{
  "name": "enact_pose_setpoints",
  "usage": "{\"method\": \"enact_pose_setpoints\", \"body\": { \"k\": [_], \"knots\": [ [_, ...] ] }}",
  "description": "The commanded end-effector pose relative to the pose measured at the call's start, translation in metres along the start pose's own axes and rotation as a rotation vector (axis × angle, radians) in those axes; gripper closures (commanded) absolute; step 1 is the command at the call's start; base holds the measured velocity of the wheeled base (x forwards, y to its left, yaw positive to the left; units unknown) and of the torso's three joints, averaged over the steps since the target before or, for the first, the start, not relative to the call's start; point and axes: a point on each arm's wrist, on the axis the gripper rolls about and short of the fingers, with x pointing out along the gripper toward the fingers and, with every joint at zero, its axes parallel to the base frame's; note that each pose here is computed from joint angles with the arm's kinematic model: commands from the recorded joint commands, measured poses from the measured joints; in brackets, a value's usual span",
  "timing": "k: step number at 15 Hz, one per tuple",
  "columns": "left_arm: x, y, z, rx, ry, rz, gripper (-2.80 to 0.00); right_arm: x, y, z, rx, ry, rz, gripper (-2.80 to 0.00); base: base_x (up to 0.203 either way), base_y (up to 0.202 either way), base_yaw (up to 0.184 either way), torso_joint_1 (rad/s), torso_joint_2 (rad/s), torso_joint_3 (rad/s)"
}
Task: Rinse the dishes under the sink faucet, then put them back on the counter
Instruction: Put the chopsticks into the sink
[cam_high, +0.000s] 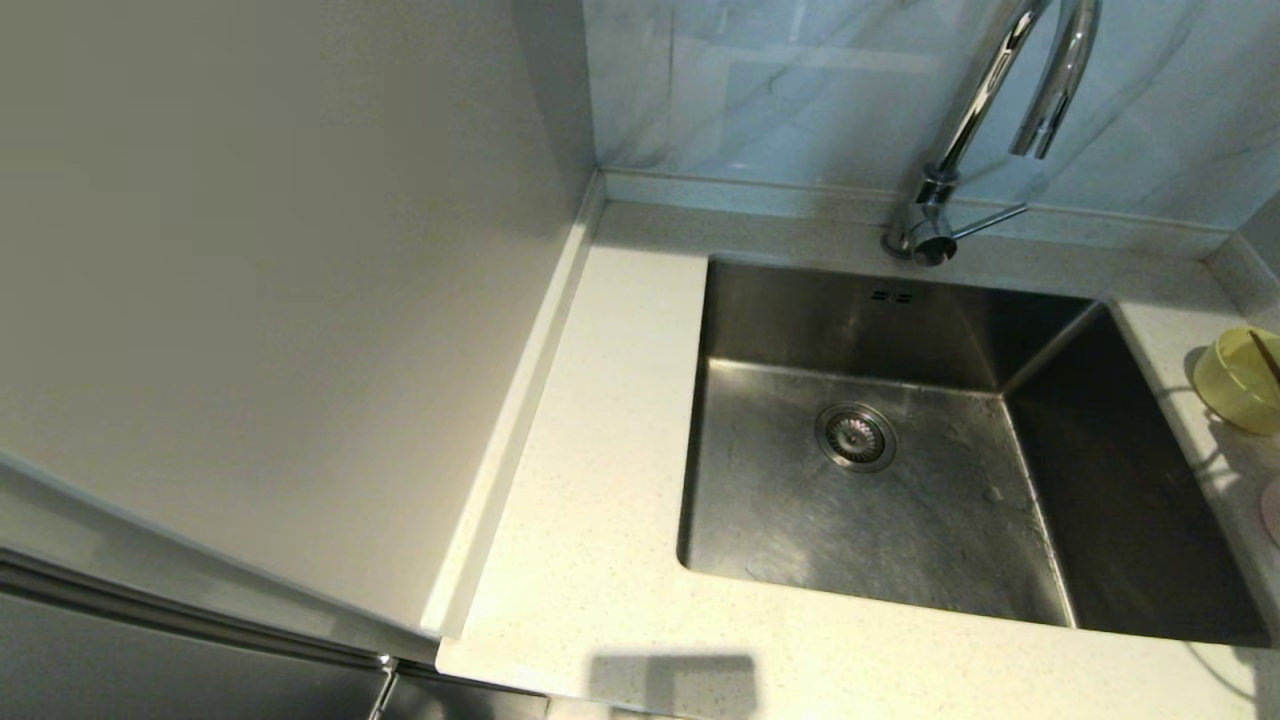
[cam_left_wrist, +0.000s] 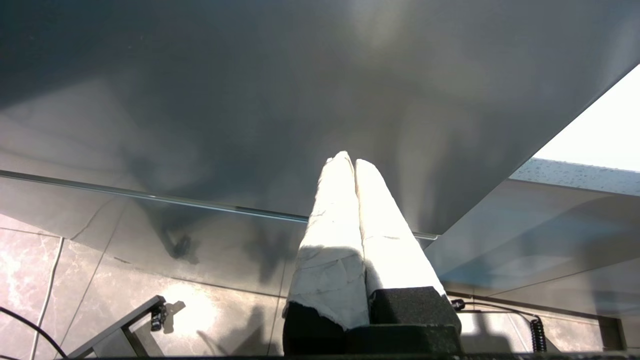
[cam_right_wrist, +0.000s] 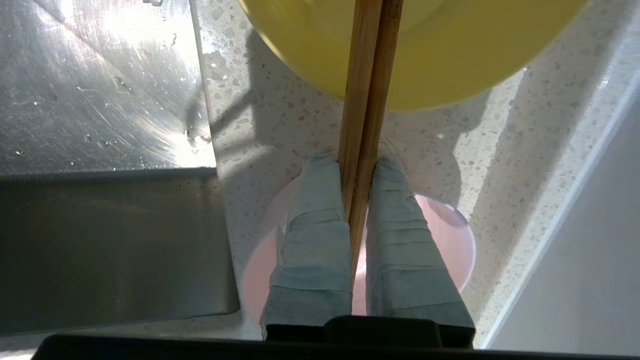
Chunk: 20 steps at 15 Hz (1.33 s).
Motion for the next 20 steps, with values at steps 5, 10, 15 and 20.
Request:
{"method": "enact_pose_setpoints", "body": {
  "k": [5, 10, 15, 20],
  "knots": [
    [0.0, 0.0, 0.0, 0.0, -0.003, 0.0, 0.0, -0.022, 0.004, -0.002, -0.008, -0.039, -0.014, 0.0, 0.0, 0.0, 0.0, 0.0, 0.0, 0.0],
    [0.0, 0.0, 0.0, 0.0, -0.003, 0.0, 0.0, -0.065, 0.021, -0.014, -0.024, -0.102, 0.096, 0.0, 0.0, 0.0, 0.0, 0.0, 0.0, 0.0],
    [0.0, 0.0, 0.0, 0.0, -0.003, 0.0, 0.0, -0.08, 0.086, -0.01, -0.199, -0.119, 0.218, 0.0, 0.0, 0.0, 0.0, 0.0, 0.0, 0.0],
    [0.0, 0.0, 0.0, 0.0, -0.003, 0.0, 0.0, -0.059, 0.138, -0.001, -0.341, -0.04, 0.213, 0.0, 0.0, 0.0, 0.0, 0.0, 0.0, 0.0]
  ]
}}
